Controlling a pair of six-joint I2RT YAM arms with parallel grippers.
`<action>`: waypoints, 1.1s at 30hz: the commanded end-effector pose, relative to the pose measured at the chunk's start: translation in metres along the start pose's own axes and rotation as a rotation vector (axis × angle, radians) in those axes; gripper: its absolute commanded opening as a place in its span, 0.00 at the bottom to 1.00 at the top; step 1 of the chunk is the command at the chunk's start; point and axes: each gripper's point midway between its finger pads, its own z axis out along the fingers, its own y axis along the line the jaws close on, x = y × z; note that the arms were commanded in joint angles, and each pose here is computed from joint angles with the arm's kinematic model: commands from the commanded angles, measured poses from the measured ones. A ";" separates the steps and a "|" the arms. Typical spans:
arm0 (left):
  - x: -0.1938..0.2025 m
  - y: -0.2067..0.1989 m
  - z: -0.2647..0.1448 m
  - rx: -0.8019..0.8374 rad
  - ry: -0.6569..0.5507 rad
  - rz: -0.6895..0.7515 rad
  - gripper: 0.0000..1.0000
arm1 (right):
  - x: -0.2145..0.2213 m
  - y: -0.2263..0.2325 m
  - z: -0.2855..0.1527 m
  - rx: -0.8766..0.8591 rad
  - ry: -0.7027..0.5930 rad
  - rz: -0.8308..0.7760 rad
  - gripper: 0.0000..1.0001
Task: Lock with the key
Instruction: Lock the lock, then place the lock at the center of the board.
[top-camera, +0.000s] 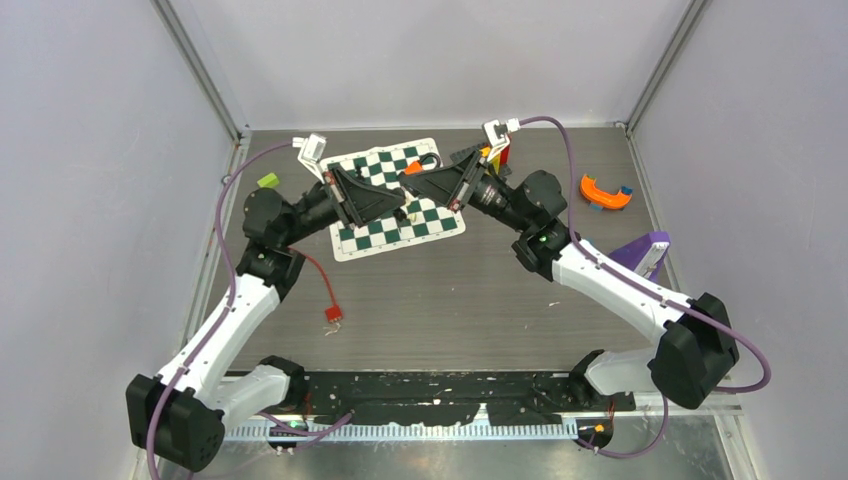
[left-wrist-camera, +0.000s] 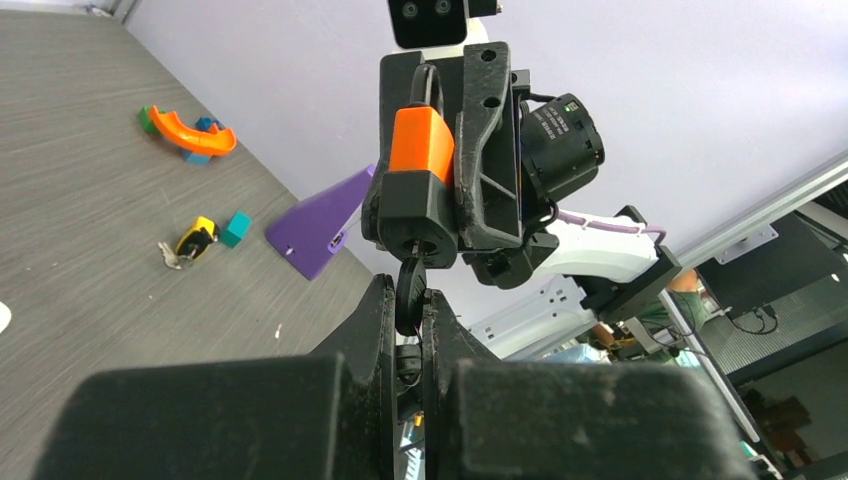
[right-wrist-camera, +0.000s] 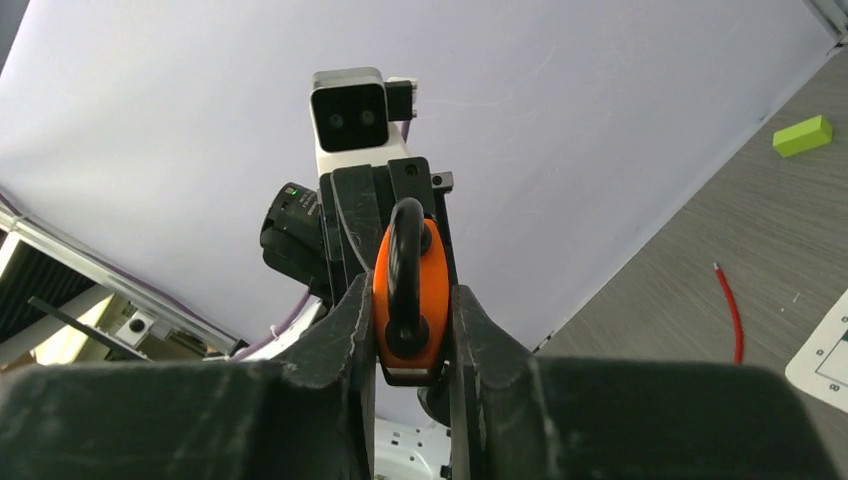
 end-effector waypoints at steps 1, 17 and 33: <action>-0.013 -0.020 -0.001 0.032 -0.029 0.071 0.00 | -0.014 0.024 0.003 -0.056 -0.036 -0.019 0.08; 0.013 0.022 -0.013 -0.118 -0.001 -0.069 0.00 | -0.068 -0.003 -0.033 -0.006 -0.176 -0.100 0.05; 0.095 0.172 0.062 -0.514 0.325 0.000 0.00 | -0.066 -0.246 -0.156 0.961 -0.116 -0.068 0.13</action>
